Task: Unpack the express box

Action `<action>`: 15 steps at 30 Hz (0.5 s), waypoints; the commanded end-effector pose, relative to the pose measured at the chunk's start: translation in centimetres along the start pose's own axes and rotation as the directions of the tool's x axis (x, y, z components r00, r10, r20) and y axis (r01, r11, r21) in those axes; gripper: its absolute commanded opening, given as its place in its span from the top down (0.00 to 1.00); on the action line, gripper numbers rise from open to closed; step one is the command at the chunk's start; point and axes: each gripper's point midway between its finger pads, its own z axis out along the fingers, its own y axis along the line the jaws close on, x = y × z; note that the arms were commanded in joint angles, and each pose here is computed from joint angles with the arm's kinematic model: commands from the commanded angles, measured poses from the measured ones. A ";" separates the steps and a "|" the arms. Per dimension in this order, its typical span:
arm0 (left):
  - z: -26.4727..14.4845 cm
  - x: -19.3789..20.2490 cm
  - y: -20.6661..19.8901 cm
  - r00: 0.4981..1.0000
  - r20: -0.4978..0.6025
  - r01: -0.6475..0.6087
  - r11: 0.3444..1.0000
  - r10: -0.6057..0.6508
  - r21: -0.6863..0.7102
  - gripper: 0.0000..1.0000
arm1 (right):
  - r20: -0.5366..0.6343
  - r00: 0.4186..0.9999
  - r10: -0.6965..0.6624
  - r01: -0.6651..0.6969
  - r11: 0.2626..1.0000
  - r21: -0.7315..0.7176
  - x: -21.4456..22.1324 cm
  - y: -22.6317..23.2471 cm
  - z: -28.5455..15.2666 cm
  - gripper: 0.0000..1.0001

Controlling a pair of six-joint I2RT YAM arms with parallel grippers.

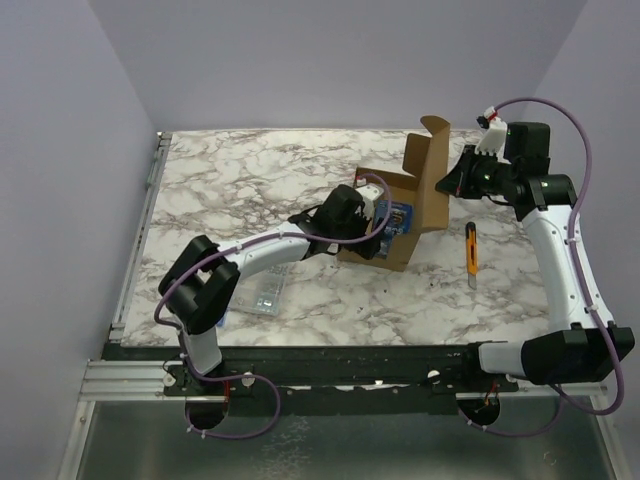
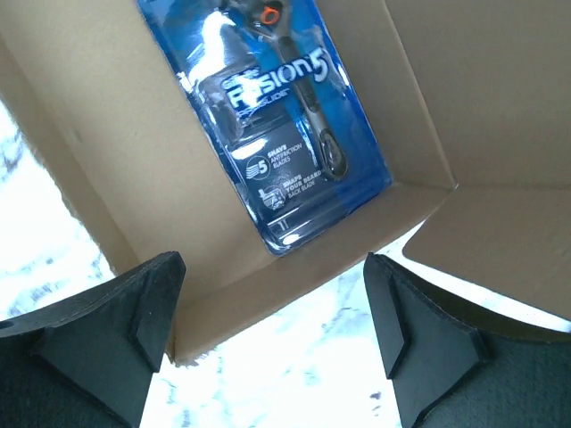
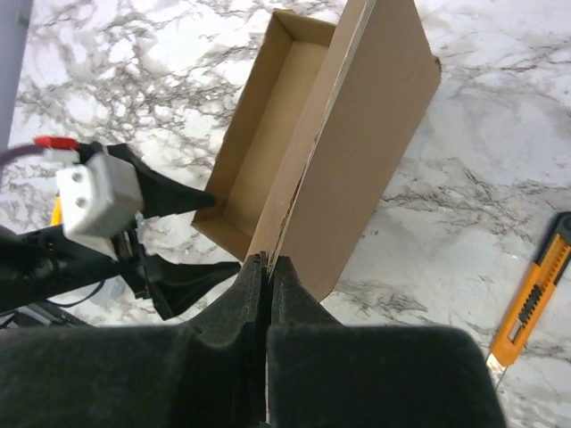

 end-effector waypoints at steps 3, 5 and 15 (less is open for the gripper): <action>1.8 -2.1 -0.1 0.885 0.062 -0.465 0.877 0.461 0.123 0.09 | -0.075 0.997 -0.030 0.023 0.995 -0.094 2.4 0.3 1.0 1.00; 2.6 -1.5 -0.8 0.846 0.065 -0.530 0.821 0.529 0.213 0.10 | -0.078 0.996 -0.031 0.023 0.995 -0.099 2.4 0.2 1.1 1.00; 5.4 1.6 1.5 0.733 0.023 -0.623 0.658 0.680 0.423 0.15 | -0.076 0.996 -0.038 0.030 0.993 -0.112 2.0 0.5 0.9 1.00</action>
